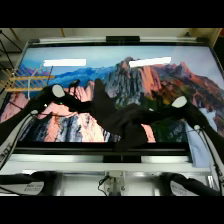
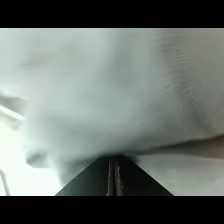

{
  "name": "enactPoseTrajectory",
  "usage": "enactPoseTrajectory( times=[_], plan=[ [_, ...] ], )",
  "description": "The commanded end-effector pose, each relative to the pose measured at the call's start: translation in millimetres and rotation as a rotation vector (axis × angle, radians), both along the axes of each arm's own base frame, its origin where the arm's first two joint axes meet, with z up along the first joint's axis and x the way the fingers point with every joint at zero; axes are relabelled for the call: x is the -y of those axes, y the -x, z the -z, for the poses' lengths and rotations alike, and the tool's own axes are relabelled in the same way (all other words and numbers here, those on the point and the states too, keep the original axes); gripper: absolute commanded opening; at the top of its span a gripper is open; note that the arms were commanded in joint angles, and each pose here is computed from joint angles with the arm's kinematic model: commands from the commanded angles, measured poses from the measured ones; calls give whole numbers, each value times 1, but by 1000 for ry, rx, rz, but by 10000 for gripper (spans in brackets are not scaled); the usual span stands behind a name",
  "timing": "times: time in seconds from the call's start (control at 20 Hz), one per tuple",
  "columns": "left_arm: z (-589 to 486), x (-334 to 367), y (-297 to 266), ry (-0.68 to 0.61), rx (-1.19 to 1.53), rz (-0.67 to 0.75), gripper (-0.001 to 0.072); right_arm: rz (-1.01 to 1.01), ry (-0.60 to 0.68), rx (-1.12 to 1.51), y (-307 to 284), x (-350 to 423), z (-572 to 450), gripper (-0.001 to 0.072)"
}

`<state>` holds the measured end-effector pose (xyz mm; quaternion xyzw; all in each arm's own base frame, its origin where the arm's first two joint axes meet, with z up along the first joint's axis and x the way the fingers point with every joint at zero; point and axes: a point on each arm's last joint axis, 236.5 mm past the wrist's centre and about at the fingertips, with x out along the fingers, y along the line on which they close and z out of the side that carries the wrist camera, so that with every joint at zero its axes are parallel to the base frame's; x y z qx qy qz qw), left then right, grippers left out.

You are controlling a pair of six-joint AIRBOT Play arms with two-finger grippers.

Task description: Fold the shirts.

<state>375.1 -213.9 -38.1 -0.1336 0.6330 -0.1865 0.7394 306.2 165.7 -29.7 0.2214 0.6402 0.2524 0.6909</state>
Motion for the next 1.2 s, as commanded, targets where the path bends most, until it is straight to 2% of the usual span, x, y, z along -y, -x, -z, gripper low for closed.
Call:
enactPoseTrajectory(
  times=[0.0,0.1,0.2,0.35,0.45,0.6,0.7,0.8,0.95,1.05,1.15],
  plan=[
    [-80,-26,-19,-39,204,21,32,11,-22,219,-22,18,-90,58],
    [-177,-46,-28,-28,430,-16,31,101,5,483,-44,51,-181,58],
    [-301,-64,-14,32,709,-80,32,202,66,766,-45,88,-282,58],
    [-476,-88,58,155,1154,-172,31,251,234,1174,-1,114,-410,58],
    [-537,-107,113,213,1334,-226,31,290,340,1363,35,118,-464,58],
    [-549,-132,157,154,1399,-266,31,389,478,1527,73,134,-507,58],
    [-552,-145,170,116,1423,-290,31,464,514,1582,89,143,-524,58],
    [-556,-146,175,120,1440,-293,31,522,484,1659,99,143,-545,58],
    [-550,-145,166,91,1433,-276,31,592,347,1793,108,136,-583,58],
    [-536,-156,147,-18,1416,-287,31,602,368,1783,100,143,-581,58],
    [-503,-171,116,-146,1345,-304,31,544,433,1640,71,151,-545,58]
  ],
)
